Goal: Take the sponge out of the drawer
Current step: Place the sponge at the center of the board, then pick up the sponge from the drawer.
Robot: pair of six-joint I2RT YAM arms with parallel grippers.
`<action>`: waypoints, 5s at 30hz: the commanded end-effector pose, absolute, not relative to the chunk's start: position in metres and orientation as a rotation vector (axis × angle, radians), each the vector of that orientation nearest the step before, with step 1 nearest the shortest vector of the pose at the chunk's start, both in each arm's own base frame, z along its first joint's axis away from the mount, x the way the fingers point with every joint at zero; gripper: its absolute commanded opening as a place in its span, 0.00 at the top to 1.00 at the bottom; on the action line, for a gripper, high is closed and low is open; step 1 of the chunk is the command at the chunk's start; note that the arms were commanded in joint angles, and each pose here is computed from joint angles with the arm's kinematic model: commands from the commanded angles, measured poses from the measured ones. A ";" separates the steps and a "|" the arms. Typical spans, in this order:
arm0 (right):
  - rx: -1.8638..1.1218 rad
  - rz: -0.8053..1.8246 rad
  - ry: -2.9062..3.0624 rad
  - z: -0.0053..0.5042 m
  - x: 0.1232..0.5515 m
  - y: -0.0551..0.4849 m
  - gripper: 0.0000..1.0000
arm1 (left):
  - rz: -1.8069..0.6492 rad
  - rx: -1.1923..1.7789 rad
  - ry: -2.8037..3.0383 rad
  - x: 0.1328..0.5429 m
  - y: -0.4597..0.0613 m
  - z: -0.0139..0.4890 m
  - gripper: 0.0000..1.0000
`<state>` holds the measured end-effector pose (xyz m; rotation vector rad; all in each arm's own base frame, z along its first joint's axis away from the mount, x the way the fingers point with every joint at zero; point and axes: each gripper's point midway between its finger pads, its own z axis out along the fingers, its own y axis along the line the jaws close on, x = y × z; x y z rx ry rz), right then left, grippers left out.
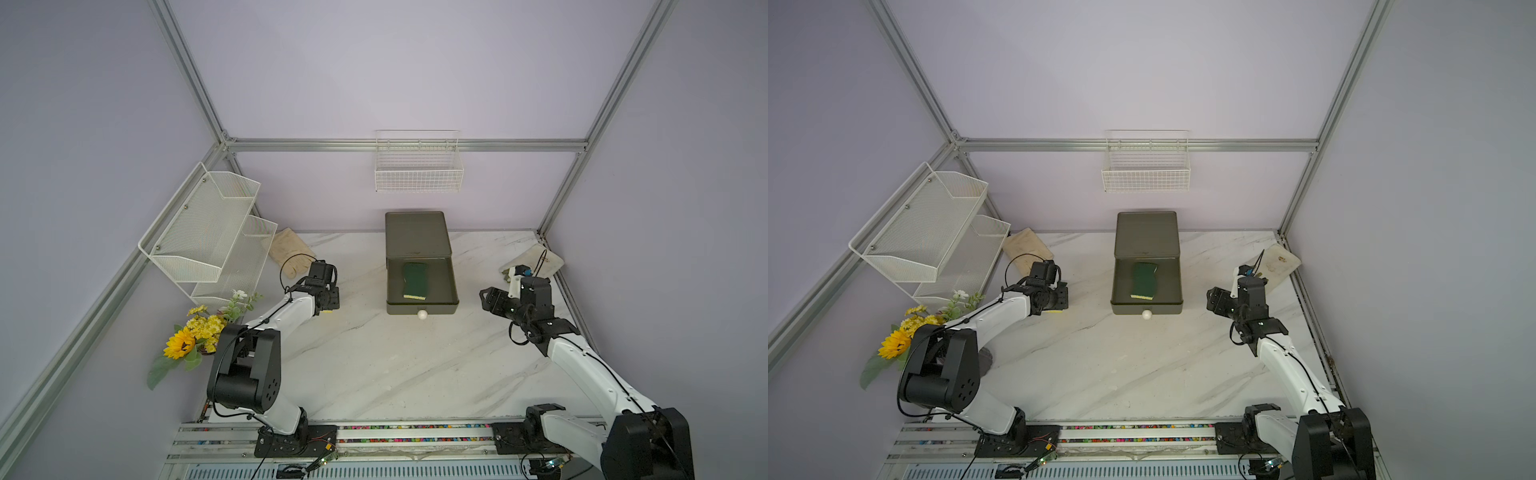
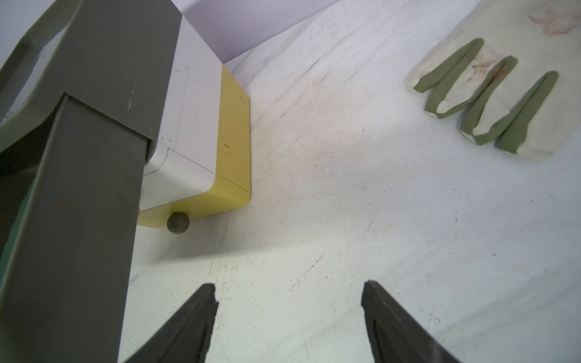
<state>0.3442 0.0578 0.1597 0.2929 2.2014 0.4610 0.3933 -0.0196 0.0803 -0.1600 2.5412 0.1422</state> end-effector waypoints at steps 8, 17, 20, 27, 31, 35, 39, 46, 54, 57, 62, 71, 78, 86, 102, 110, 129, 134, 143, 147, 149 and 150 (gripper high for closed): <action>0.278 0.458 2.213 0.154 0.344 0.058 0.23 | 0.079 -0.169 2.581 0.404 -0.017 0.062 0.36; 0.278 0.460 2.215 0.153 0.343 0.058 0.23 | 0.084 -0.213 2.655 0.403 -0.007 0.047 0.36; 0.278 0.462 2.215 0.153 0.343 0.058 0.23 | 0.088 -0.217 2.678 0.402 -0.006 0.043 0.35; 0.277 0.464 2.216 0.153 0.343 0.059 0.23 | 0.102 -0.227 2.723 0.399 -0.005 0.035 0.30; 0.277 0.465 2.216 0.153 0.343 0.059 0.23 | 0.121 -0.240 2.720 0.397 -0.002 0.036 0.26; 0.278 0.464 2.219 0.152 0.343 0.058 0.23 | 0.107 -0.242 2.706 0.397 -0.003 0.044 0.16; 0.278 0.463 2.221 0.151 0.343 0.058 0.23 | 0.095 -0.239 2.685 0.397 -0.004 0.063 0.08; 0.275 0.463 2.218 0.153 0.344 0.059 0.23 | -0.075 -0.228 2.572 0.397 -0.022 0.121 0.01; 0.274 0.468 2.222 0.152 0.343 0.059 0.22 | -0.226 -0.206 2.414 0.383 -0.046 0.198 0.00; 0.270 0.471 2.219 0.154 0.344 0.060 0.21 | -0.252 -0.188 2.379 0.374 -0.055 0.224 0.00; 0.270 0.476 2.219 0.155 0.344 0.060 0.20 | -0.287 -0.155 2.320 0.358 -0.073 0.263 0.00; 0.262 0.486 2.225 0.155 0.344 0.062 0.16 | -0.371 0.001 2.256 0.340 -0.151 0.315 0.00; 0.261 0.488 2.224 0.155 0.344 0.063 0.15 | -0.398 0.100 2.268 0.340 -0.217 0.325 0.00; 0.255 0.487 2.228 0.154 0.344 0.063 0.15 | -0.363 0.163 2.316 0.349 -0.280 0.305 0.00; 0.249 0.488 2.233 0.150 0.344 0.064 0.15 | -0.206 -0.015 2.362 0.373 -0.319 0.266 0.03; 0.249 0.490 2.231 0.150 0.343 0.064 0.15 | -0.162 -0.120 2.413 0.377 -0.322 0.244 0.05; 0.248 0.499 2.239 0.148 0.342 0.065 0.15 | -0.050 -0.150 2.463 0.385 -0.325 0.207 0.11; 0.248 0.502 2.240 0.147 0.342 0.066 0.15 | -0.022 -0.153 2.466 0.387 -0.323 0.201 0.16; 0.249 0.501 2.243 0.146 0.342 0.065 0.15 | -0.008 -0.159 2.473 0.389 -0.320 0.196 0.30; 0.249 0.502 2.246 0.145 0.342 0.066 0.15 | -0.006 -0.158 2.476 0.389 -0.320 0.196 0.33; 0.250 0.502 2.246 0.145 0.342 0.066 0.15 | -0.010 -0.156 2.471 0.389 -0.320 0.198 0.35; 0.249 0.502 2.246 0.145 0.342 0.066 0.15 | -0.012 -0.156 2.470 0.389 -0.319 0.200 0.36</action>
